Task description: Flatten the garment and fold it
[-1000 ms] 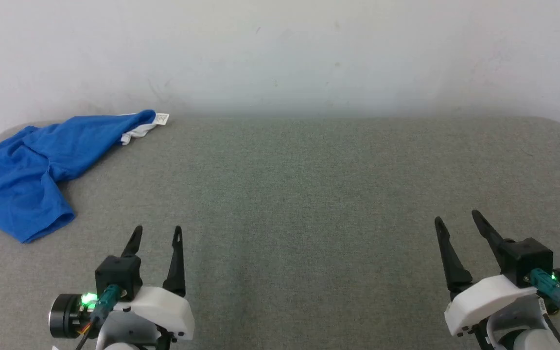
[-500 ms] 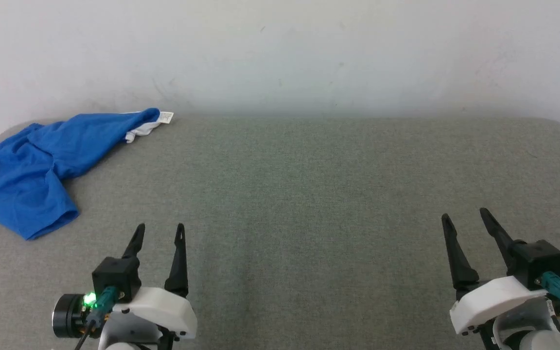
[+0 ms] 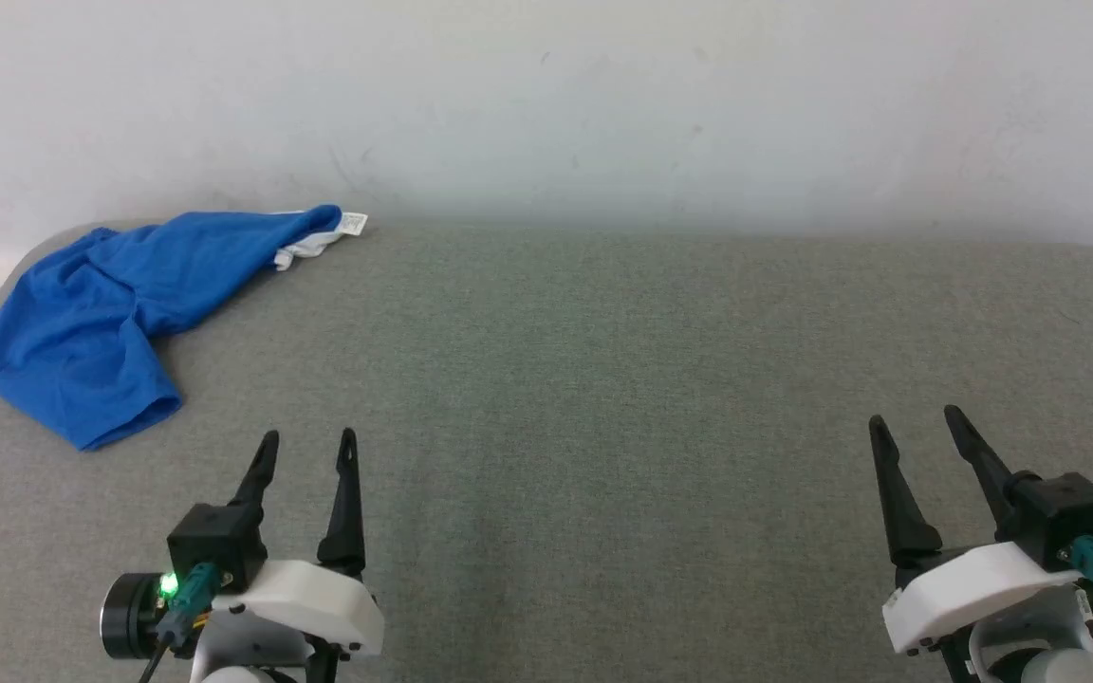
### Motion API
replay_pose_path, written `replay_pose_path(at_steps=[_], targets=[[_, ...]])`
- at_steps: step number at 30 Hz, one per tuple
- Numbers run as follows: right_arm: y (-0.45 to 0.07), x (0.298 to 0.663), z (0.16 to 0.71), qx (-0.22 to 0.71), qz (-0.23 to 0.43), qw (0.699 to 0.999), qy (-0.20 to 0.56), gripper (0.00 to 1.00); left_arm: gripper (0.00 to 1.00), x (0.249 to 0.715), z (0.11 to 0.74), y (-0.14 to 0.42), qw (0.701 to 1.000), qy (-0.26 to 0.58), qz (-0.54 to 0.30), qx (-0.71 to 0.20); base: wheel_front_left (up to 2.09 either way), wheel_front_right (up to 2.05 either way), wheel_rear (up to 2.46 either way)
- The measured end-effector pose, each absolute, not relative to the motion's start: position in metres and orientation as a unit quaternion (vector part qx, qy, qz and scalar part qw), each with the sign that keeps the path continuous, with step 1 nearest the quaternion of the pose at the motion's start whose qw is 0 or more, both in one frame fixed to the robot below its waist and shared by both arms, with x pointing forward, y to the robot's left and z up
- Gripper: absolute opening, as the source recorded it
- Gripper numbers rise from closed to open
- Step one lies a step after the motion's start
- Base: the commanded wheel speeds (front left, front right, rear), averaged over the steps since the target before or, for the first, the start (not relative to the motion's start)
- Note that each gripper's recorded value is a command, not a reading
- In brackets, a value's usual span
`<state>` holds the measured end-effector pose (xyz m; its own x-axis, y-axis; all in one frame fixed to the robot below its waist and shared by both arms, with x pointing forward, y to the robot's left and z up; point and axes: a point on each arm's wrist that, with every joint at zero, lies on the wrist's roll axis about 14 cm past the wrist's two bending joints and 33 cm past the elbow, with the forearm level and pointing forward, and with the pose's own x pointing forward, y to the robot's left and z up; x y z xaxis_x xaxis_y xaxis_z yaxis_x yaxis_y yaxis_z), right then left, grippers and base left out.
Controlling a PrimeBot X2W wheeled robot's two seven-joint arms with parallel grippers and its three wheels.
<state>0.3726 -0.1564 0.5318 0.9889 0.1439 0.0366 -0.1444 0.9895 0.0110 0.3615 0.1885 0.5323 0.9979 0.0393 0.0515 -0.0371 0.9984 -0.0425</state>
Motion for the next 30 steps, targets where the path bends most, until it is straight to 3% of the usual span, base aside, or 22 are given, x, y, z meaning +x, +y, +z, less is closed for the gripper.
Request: replay_pose_path(at_steps=[30], targets=[[-0.086,0.386,0.533,0.014,0.174,0.984,-0.021,1.0,1.0,0.331,0.54,0.247,0.991,-0.058,0.119,-0.027,0.0,0.0,0.0]])
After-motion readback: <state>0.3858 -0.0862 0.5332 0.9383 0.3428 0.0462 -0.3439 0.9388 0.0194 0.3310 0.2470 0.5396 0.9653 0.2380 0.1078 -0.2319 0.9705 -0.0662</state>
